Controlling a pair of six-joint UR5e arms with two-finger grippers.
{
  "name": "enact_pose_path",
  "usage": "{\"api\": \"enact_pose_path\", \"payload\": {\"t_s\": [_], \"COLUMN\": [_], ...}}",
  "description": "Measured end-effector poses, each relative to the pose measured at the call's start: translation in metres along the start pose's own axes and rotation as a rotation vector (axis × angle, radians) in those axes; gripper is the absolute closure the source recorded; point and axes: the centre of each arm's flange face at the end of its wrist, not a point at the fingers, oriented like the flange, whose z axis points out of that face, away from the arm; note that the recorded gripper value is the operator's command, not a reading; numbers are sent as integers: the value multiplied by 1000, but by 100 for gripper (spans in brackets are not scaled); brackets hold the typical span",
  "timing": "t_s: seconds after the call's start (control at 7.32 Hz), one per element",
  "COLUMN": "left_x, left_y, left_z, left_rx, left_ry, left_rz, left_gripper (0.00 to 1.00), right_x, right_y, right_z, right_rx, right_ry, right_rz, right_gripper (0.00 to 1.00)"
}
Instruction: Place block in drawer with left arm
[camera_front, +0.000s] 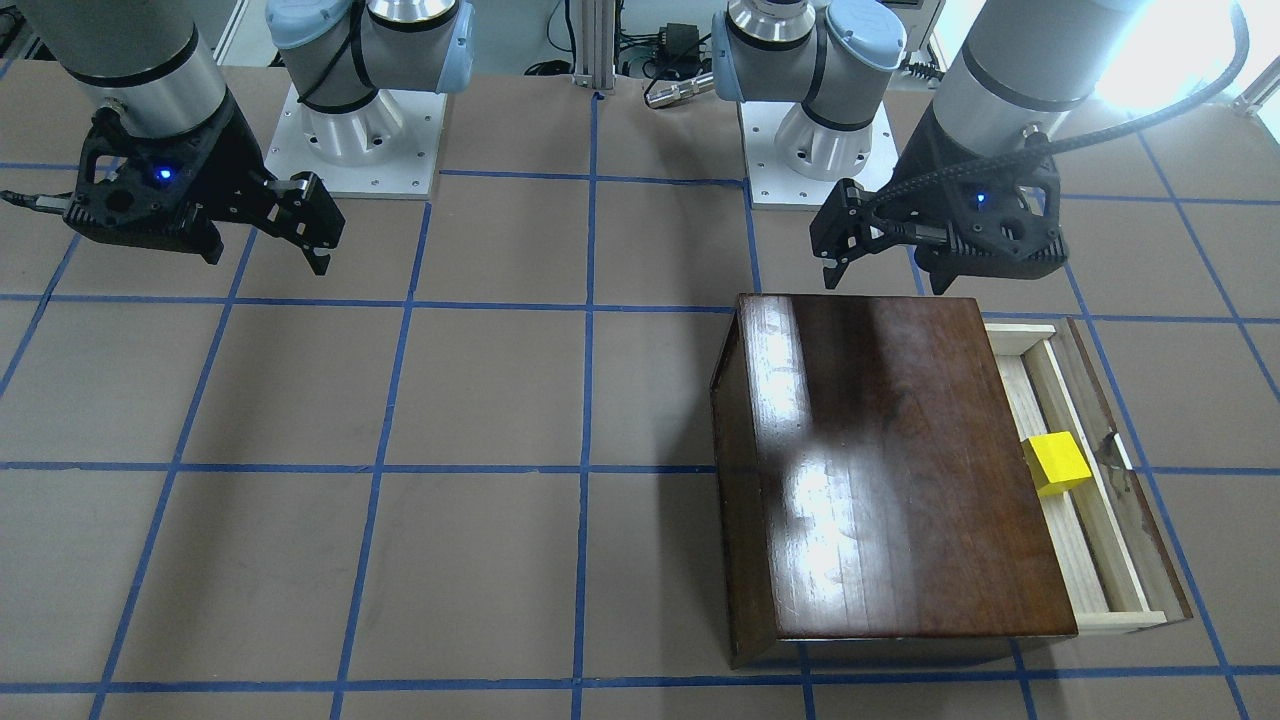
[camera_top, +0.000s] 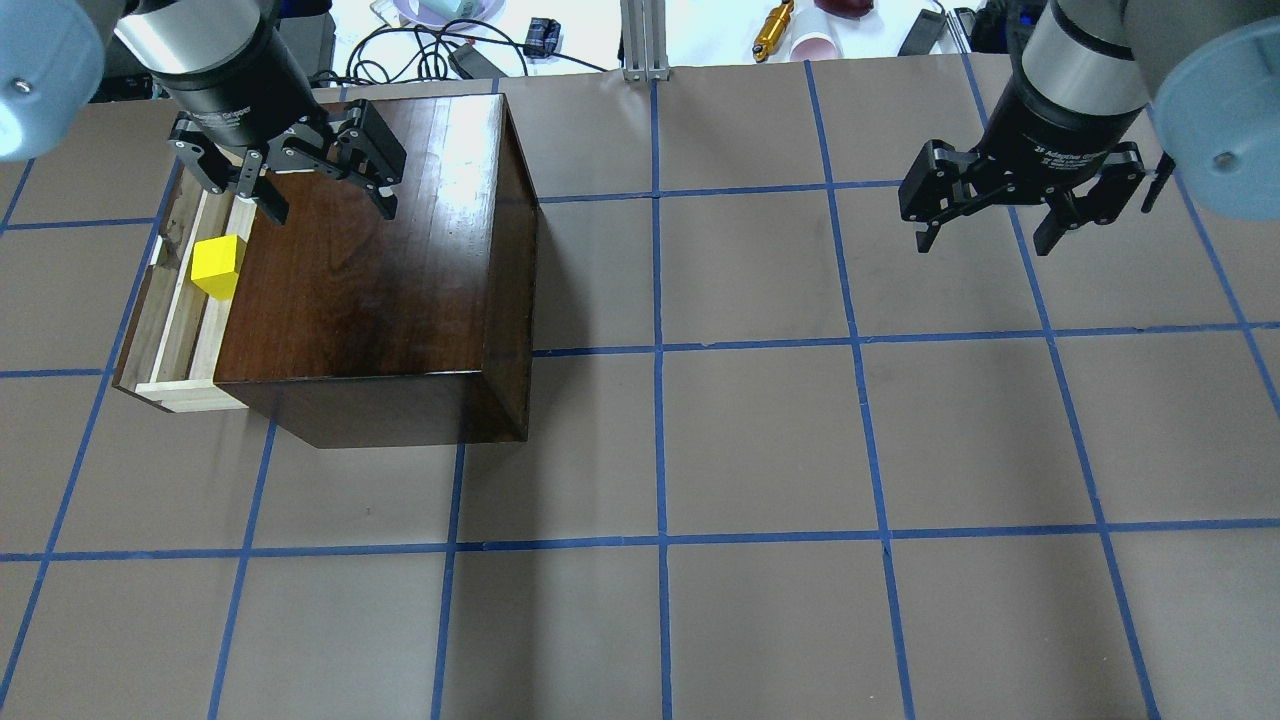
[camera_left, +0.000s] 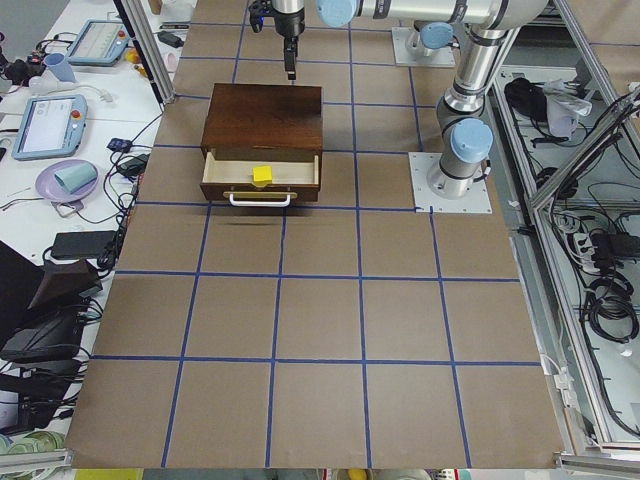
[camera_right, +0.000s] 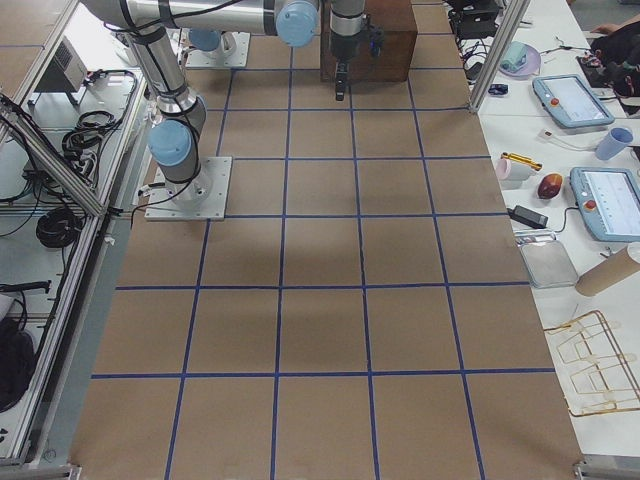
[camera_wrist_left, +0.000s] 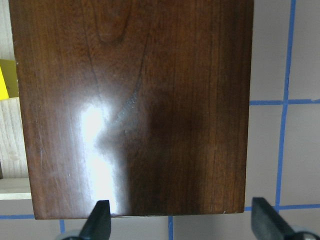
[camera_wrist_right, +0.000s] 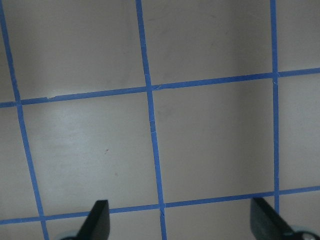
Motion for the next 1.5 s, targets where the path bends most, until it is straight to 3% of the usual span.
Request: {"api": "enact_pose_path", "payload": {"t_s": [1.5], "left_x": [-1], "left_y": [7], "left_z": [-11], "left_rx": [26], "left_ry": [7], "left_rz": [-5], "left_gripper": [0], "right_x": [0], "right_y": [0], "right_z": [0], "right_rx": [0], "right_ry": [0], "right_rz": [0], "right_gripper": [0]}}
